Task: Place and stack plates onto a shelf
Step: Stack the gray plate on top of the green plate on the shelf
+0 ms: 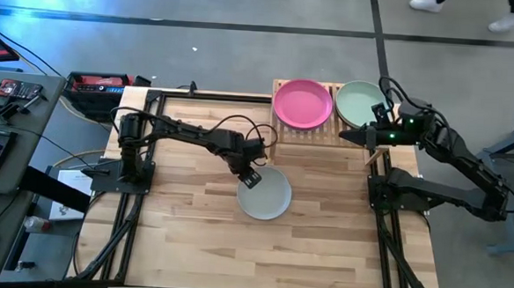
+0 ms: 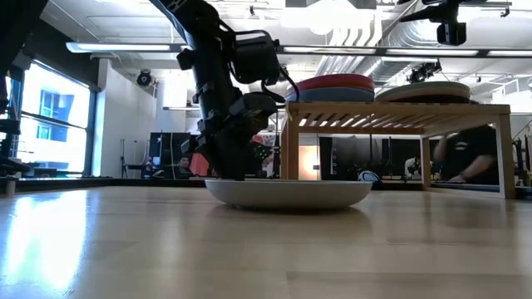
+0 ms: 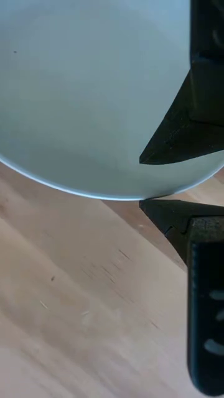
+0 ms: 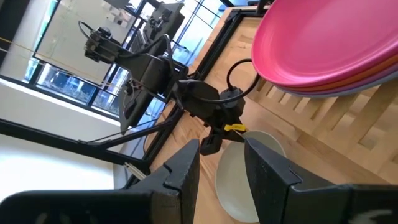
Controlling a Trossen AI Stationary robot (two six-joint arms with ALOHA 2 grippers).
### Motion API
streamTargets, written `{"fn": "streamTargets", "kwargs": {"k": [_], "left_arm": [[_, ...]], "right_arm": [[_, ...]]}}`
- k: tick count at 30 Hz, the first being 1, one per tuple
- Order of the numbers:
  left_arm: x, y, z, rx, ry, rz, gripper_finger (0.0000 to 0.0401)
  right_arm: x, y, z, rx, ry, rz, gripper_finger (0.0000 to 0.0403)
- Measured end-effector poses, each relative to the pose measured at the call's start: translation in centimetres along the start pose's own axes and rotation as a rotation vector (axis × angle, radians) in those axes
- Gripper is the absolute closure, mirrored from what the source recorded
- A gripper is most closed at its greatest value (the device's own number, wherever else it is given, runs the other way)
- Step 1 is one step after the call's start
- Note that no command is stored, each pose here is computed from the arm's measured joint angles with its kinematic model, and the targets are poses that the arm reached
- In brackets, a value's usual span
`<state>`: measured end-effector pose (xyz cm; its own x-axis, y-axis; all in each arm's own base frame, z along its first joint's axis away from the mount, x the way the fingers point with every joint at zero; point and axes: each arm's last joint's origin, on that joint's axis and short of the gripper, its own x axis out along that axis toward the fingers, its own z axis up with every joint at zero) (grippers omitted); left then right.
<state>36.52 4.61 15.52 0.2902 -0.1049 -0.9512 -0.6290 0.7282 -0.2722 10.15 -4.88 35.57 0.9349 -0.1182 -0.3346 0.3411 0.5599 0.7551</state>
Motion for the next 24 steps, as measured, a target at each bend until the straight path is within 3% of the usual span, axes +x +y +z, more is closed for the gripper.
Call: {"fn": "streamTargets", "kwargs": {"k": [6,14,24], "left_arm": [[0.1,0.0,0.0,0.001,0.001,0.004,0.0325],[1.4,-0.2,-0.3,0.037,0.035,0.011,0.0391],[0.6,-1.3,-1.3,0.078,0.039,0.005,0.0398]], "right_arm": [[0.2,-0.1,0.0,0.006,0.005,-0.005,0.0293],[0.7,-0.1,0.1,0.011,0.051,0.013,0.0293],[1.3,-0.3,0.2,0.007,0.082,0.007,0.0293]]}}
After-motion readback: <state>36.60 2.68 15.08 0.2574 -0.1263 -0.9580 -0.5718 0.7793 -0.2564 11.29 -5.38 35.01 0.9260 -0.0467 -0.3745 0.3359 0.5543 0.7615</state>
